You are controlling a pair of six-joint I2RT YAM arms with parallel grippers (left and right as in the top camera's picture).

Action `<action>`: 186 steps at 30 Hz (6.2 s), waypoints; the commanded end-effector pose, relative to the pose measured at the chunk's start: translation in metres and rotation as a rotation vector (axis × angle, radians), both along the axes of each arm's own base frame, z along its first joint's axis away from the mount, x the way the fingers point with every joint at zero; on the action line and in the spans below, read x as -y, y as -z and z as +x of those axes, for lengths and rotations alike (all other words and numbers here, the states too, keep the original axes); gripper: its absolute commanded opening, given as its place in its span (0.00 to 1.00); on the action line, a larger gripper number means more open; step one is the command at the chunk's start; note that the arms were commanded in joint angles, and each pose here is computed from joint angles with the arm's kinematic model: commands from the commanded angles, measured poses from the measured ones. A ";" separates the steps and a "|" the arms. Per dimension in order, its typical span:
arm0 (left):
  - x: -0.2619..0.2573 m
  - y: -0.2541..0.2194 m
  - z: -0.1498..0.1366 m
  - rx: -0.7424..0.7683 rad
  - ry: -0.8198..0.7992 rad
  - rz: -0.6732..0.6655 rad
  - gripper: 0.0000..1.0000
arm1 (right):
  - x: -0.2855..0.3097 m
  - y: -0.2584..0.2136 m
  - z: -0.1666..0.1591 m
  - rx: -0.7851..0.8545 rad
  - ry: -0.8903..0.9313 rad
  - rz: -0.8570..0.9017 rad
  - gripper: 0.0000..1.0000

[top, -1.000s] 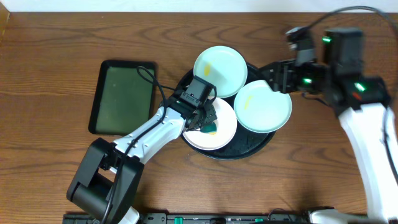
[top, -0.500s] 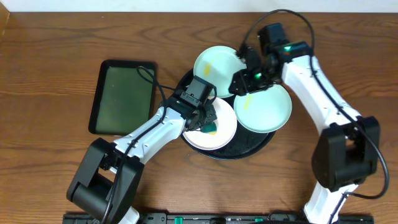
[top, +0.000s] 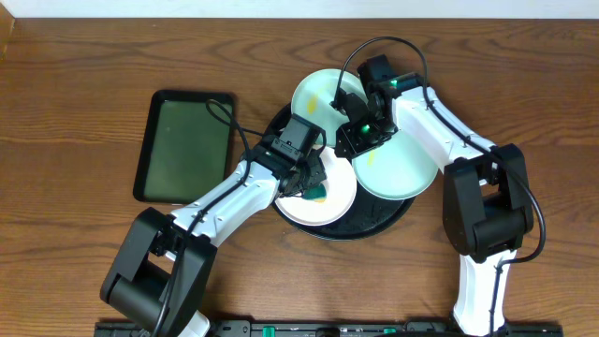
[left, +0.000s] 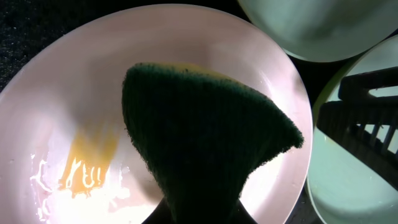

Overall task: Clean dirty plates on tray and stack at the side
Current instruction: 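Reach the right gripper to the pink plate's rim and grip it, then scrub the pink plate with the sponge while the right gripper holds it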

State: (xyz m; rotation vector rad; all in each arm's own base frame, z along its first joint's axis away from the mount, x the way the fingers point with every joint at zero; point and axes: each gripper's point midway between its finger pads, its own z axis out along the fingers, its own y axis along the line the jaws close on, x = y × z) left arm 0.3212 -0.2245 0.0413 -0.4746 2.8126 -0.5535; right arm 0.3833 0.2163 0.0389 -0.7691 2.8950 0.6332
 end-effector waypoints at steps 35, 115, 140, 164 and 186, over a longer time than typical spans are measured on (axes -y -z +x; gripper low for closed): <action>-0.002 -0.007 0.003 0.020 -0.017 -0.006 0.07 | -0.008 0.034 -0.010 0.096 -0.145 -0.094 0.37; -0.003 0.007 0.007 0.079 -0.046 0.121 0.57 | -0.011 0.033 -0.003 0.108 -0.093 -0.083 0.17; -0.040 0.027 0.001 0.060 -0.057 0.333 0.08 | -0.011 0.033 -0.003 0.105 -0.093 -0.084 0.02; 0.003 -0.005 -0.006 0.051 -0.069 0.090 0.07 | -0.013 0.032 0.002 0.116 -0.063 -0.075 0.02; -0.118 0.011 0.007 0.087 -0.226 0.598 0.07 | -0.004 0.035 -0.001 0.097 -0.049 -0.110 0.01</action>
